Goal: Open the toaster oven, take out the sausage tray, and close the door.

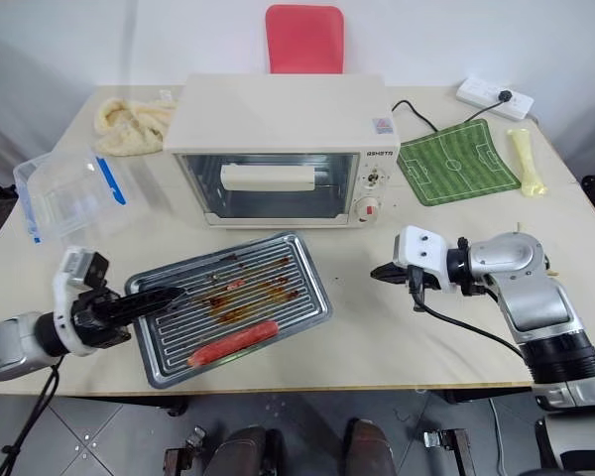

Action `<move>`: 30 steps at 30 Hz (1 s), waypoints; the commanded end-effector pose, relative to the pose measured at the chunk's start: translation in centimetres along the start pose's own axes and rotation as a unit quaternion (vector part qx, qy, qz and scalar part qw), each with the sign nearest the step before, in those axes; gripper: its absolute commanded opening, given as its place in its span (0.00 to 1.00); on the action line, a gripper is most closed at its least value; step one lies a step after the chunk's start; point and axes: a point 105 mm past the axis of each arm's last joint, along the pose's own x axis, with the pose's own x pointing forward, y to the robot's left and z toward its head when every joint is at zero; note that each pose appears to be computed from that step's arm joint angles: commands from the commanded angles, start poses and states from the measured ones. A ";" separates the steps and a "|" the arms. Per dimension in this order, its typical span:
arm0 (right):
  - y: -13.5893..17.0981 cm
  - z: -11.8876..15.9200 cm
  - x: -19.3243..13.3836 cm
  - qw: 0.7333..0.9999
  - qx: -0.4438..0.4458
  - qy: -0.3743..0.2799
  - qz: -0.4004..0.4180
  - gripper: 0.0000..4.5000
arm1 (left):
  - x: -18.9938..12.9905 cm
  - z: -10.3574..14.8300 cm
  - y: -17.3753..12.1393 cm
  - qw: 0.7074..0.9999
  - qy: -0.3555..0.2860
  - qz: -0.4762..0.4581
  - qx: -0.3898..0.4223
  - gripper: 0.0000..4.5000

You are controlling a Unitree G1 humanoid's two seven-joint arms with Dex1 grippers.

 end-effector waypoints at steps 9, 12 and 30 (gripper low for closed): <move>0.4 0.4 -3.6 0.999 0.029 0.030 -0.025 0.15 | 5.2 -0.4 2.5 0.992 0.100 0.002 -0.072 0.00; 0.5 1.1 -4.3 0.999 0.039 0.020 -0.027 0.37 | 5.9 -0.8 3.2 0.989 0.124 0.014 -0.075 0.00; -0.4 0.8 -5.9 0.994 0.037 0.029 -0.096 1.00 | 8.4 0.9 6.8 0.981 0.170 0.088 -0.034 0.04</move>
